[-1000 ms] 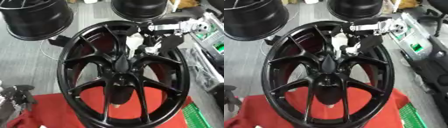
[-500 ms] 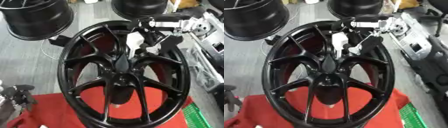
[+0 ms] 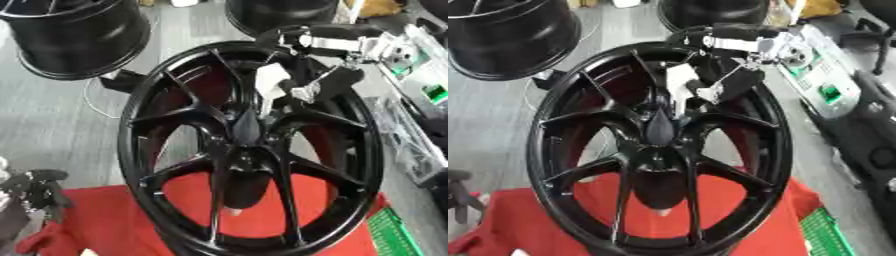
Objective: Pull the pin out of the wheel hub.
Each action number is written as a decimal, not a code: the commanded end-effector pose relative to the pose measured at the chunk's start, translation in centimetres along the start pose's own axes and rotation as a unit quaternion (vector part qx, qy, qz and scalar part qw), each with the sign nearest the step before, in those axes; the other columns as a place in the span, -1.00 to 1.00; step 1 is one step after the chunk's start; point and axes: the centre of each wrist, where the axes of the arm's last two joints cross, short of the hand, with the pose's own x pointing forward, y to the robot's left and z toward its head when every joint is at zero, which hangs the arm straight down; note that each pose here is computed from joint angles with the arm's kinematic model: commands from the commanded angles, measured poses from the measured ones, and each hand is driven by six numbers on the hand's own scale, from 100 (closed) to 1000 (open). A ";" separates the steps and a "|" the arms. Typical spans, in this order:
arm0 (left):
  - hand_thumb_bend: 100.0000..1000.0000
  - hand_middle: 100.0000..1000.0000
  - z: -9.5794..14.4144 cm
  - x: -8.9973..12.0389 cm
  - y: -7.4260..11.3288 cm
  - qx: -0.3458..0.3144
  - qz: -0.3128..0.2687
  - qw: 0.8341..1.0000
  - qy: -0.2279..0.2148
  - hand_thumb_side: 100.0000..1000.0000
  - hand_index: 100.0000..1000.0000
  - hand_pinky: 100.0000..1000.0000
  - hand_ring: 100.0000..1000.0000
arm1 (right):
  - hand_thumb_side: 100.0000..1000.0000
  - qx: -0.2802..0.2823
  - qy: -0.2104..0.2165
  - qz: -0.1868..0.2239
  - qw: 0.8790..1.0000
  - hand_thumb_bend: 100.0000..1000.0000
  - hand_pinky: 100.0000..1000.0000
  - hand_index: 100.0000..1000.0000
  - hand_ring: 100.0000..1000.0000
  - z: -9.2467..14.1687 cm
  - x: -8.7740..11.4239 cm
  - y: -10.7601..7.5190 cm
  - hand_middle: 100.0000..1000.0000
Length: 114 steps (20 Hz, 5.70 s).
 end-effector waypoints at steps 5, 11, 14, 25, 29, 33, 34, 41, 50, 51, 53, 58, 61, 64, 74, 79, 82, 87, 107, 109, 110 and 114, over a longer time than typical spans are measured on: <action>-1.00 -0.21 -0.3 0.8 0.5 -0.007 -0.015 1.000 -0.006 0.82 0.49 0.13 -0.41 | -0.29 0.014 0.008 0.015 1.000 -1.00 -0.48 0.98 -0.27 0.8 0.1 -0.6 0.95; -1.00 -0.22 -0.3 0.8 0.5 -0.006 -0.015 1.000 -0.006 0.82 0.49 0.13 -0.41 | 0.11 0.051 0.013 0.014 0.999 -1.00 -0.52 0.97 -0.32 1.0 0.2 -0.4 0.82; -1.00 -0.22 -0.3 0.8 0.5 -0.006 -0.015 1.000 -0.005 0.82 0.49 0.13 -0.41 | 0.17 0.068 0.015 0.013 0.997 -1.00 -0.54 0.94 -0.34 1.0 0.2 -0.4 0.78; -1.00 -0.22 -0.3 0.8 0.5 -0.005 -0.015 1.000 -0.007 0.82 0.49 0.13 -0.41 | -0.51 0.066 0.018 0.010 0.998 -1.00 -0.66 0.75 -0.41 1.2 0.0 -0.4 0.57; -1.00 -0.22 -0.3 0.9 0.5 -0.006 -0.016 1.000 -0.007 0.82 0.49 0.13 -0.42 | -0.64 0.052 0.024 0.008 0.998 -1.00 -0.70 0.75 -0.43 1.4 -0.3 -0.5 0.50; -1.00 -0.22 -0.4 0.9 0.4 -0.006 -0.017 1.000 -0.008 0.82 0.49 0.13 -0.42 | -0.67 0.034 0.026 0.007 0.999 -1.00 -0.72 0.66 -0.44 1.6 -0.6 -0.6 0.33; -1.00 -0.22 -0.4 0.9 0.4 -0.006 -0.017 1.000 -0.007 0.82 0.49 0.13 -0.42 | -0.68 0.030 0.026 0.007 0.999 -1.00 -0.72 0.63 -0.44 1.6 -0.7 -0.6 0.22; -1.00 -0.22 -0.3 0.8 0.4 -0.006 -0.017 1.000 -0.007 0.83 0.49 0.12 -0.42 | -0.73 -0.009 0.021 0.011 1.000 -1.00 -0.66 0.30 -0.37 2.0 -0.8 -0.9 0.06; -1.00 -0.22 -0.2 0.8 0.5 -0.005 -0.018 1.000 0.000 0.83 0.49 0.12 -0.42 | -0.77 -0.035 -0.002 -0.018 0.999 -1.00 -0.64 0.33 -0.32 3.1 -0.5 -2.3 0.12; -1.00 -0.22 -0.2 0.8 0.6 -0.005 -0.018 1.000 0.001 0.83 0.49 0.12 -0.42 | -0.78 -0.039 -0.008 -0.025 0.999 -1.00 -0.63 0.34 -0.31 3.4 -0.5 -2.6 0.13; -1.00 -0.22 -0.1 0.8 0.6 -0.005 -0.018 1.000 0.004 0.83 0.49 0.12 -0.42 | -0.78 -0.047 -0.015 -0.035 0.998 -1.00 -0.63 0.34 -0.31 4.0 -0.3 -3.3 0.14; -1.00 -0.23 0.2 0.8 0.9 0.000 -0.020 1.000 0.014 0.83 0.49 0.12 -0.42 | -0.78 -0.090 -0.023 -0.047 0.995 -1.00 -0.64 0.34 -0.30 7.1 0.1 -5.6 0.15; -1.00 -0.23 0.5 0.8 1.2 0.006 -0.022 1.000 0.022 0.83 0.49 0.12 -0.42 | -0.75 -0.134 -0.019 -0.060 0.989 -1.00 -0.64 0.34 -0.30 9.7 -0.1 -6.8 0.16; -1.00 -0.23 0.9 0.8 1.4 0.014 -0.024 0.999 0.029 0.83 0.49 0.12 -0.42 | -0.69 -0.180 -0.002 -0.068 0.981 -1.00 -0.65 0.35 -0.30 12.9 -0.5 -7.6 0.16; -1.00 -0.23 1.8 0.9 1.9 0.047 -0.033 0.998 0.040 0.83 0.49 0.12 -0.42 | -0.28 -0.378 0.180 -0.095 0.903 -1.00 -0.63 0.38 -0.30 26.0 -6.1 -4.8 0.15; -1.00 -0.23 1.9 0.9 1.8 0.058 -0.034 0.997 0.040 0.85 0.49 0.12 -0.42 | -0.20 -0.463 0.289 -0.137 0.827 -1.00 -0.56 0.43 -0.25 31.9 -9.0 3.0 0.22; -1.00 -0.23 1.8 1.0 1.8 0.059 -0.036 0.997 0.036 0.84 0.49 0.12 -0.42 | -0.24 -0.492 0.357 -0.185 0.772 -1.00 -0.52 0.47 -0.21 34.7 -9.8 9.5 0.31; -1.00 -0.22 1.3 1.0 1.5 0.051 -0.033 0.998 0.025 0.84 0.49 0.13 -0.42 | -0.69 -0.463 0.514 -0.259 0.674 -1.00 -0.34 0.71 -0.05 38.3 -10.6 19.4 0.87; -1.00 -0.22 0.9 0.7 1.0 0.048 -0.025 0.998 0.017 0.86 0.49 0.13 -0.42 | 0.10 -0.513 0.406 -0.387 0.650 -1.00 -0.28 0.85 0.01 22.3 -4.9 29.0 1.00; -1.00 -0.22 0.8 0.7 0.9 0.048 -0.023 0.998 0.015 0.86 0.49 0.13 -0.42 | -0.04 -0.540 0.326 -0.392 0.670 -1.00 -0.27 0.84 0.03 18.2 -2.4 26.5 1.00; -1.00 -0.22 0.7 0.6 0.9 0.048 -0.022 0.998 0.015 0.86 0.49 0.13 -0.42 | -0.06 -0.544 0.297 -0.389 0.681 -1.00 -0.26 0.84 0.03 16.8 -1.3 25.3 1.00; -1.00 -0.22 0.6 0.7 0.8 0.047 -0.021 0.999 0.012 0.86 0.49 0.13 -0.42 | 0.10 -0.539 0.232 -0.398 0.705 -1.00 -0.25 0.80 0.03 12.3 2.2 22.4 1.00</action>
